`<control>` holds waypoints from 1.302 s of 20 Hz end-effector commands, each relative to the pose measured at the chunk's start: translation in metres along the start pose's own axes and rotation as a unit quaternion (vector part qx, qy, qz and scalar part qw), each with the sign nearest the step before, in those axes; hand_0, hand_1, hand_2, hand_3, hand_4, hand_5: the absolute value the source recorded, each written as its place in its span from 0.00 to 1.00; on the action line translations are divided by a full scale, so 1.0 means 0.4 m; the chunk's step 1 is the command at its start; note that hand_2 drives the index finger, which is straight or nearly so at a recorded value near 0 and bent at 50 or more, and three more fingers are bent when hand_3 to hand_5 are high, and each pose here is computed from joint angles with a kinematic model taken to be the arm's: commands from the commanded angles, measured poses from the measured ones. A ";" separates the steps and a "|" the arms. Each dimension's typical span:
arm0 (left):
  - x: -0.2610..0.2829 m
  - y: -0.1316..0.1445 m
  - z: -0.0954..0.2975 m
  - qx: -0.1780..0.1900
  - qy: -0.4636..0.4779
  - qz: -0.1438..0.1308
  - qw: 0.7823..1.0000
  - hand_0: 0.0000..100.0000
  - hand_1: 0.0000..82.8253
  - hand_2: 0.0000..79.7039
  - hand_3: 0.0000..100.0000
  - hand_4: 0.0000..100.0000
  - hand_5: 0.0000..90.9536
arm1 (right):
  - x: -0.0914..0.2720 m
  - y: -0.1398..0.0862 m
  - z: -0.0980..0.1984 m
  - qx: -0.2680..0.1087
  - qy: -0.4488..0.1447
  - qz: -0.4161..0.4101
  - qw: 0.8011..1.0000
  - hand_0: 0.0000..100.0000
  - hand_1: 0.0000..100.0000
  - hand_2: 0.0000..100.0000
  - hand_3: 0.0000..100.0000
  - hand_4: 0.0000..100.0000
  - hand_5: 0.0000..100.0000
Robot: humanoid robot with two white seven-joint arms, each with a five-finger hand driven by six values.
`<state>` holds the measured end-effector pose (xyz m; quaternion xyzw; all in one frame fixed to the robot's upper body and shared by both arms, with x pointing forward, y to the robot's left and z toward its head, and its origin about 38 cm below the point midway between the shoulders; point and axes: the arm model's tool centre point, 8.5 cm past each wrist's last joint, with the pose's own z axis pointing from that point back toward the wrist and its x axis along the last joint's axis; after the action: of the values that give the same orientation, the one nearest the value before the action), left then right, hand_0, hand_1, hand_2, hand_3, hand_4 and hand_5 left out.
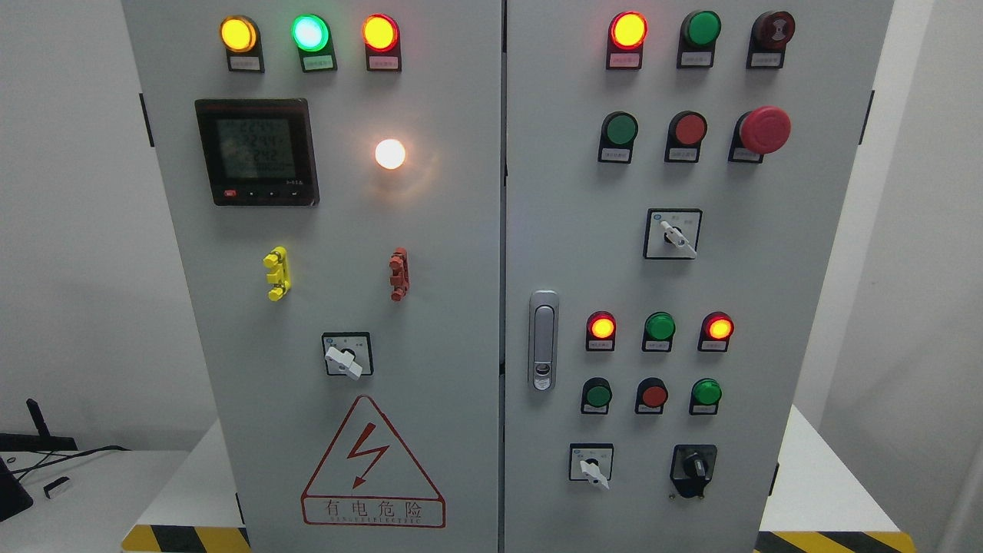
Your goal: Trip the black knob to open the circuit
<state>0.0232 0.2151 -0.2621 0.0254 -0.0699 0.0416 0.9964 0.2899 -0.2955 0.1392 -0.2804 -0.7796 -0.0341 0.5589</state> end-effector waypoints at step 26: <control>0.001 0.000 0.000 -0.002 -0.001 -0.015 1.000 0.12 0.47 0.00 0.00 0.00 0.00 | 0.027 0.229 -0.091 0.058 0.076 -0.050 0.994 0.23 0.70 0.45 0.79 0.84 0.97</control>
<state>0.0233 0.2151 -0.2621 0.0254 -0.0700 0.0417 0.9964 0.3530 -0.2431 0.1512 -0.2198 -0.7592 -0.0470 0.6108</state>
